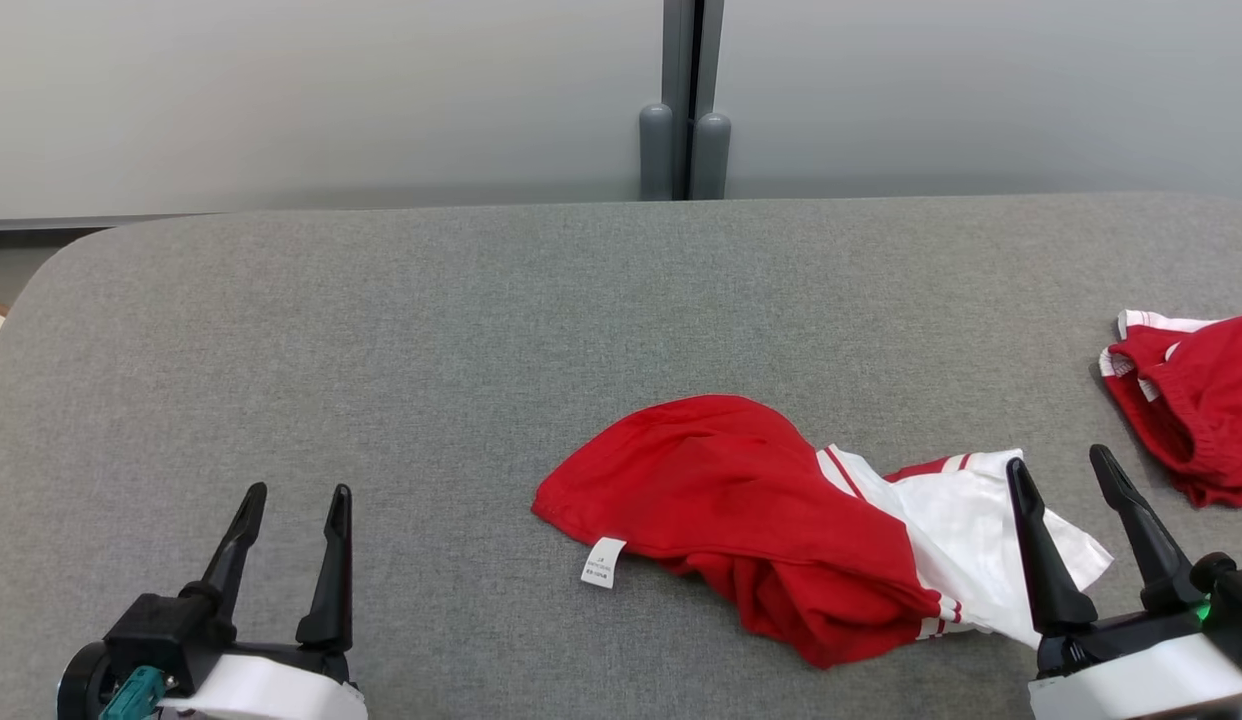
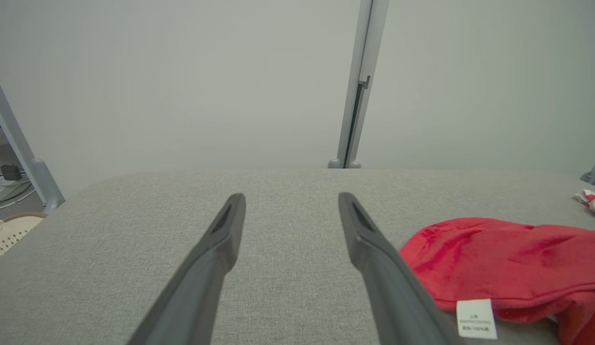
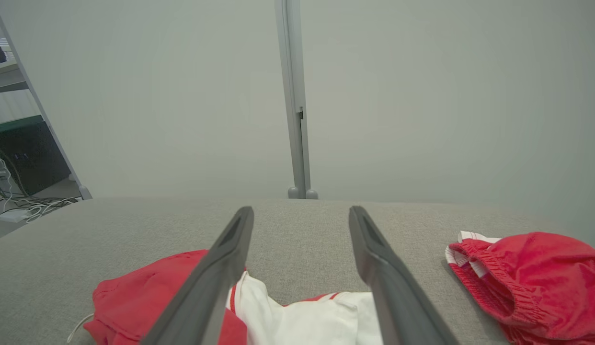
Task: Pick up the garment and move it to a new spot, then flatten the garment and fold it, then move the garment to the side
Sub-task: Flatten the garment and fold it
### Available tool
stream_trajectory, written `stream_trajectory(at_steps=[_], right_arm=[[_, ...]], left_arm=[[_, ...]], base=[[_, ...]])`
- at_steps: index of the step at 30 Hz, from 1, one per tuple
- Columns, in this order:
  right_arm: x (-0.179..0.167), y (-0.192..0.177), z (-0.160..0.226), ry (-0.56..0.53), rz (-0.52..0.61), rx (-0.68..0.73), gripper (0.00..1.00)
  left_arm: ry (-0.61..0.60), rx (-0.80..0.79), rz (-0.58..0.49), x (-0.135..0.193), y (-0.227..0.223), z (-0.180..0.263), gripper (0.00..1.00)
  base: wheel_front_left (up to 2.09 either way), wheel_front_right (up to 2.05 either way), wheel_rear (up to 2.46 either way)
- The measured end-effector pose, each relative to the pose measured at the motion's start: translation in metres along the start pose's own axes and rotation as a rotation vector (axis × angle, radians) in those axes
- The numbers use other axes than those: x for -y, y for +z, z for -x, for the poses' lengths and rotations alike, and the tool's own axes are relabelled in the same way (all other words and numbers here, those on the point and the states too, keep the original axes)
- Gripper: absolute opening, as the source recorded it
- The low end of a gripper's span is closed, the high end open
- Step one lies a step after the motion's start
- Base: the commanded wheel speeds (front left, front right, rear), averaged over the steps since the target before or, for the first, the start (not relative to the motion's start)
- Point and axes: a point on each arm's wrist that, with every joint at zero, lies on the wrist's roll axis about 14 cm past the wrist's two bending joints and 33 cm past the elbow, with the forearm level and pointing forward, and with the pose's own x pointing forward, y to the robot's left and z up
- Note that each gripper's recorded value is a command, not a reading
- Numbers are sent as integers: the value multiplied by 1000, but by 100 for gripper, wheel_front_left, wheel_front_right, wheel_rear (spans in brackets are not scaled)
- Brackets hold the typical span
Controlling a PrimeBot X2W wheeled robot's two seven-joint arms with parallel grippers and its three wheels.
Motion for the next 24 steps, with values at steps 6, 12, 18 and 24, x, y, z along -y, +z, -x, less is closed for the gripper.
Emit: stream_trajectory(at_steps=[6,12,18,24], right_arm=[[1,-3,-8,-1,-7,-5,100],[7,-12,-14,-22,-22,-26,100],[22,-25,-9,-85,-35,-57,100],[43,-35,-1,-153,-34,-96,100]], left_arm=[[-123,-30,23,32,0,-21,100],[-320,-198,65,87,-37,-50,100],[-374,-457,83,105,-106,-51,100],[-372,-581,96,102,-140,-52,0]], base=[[0,0,0],[0,0,0],[0,0,0],[0,0,0]])
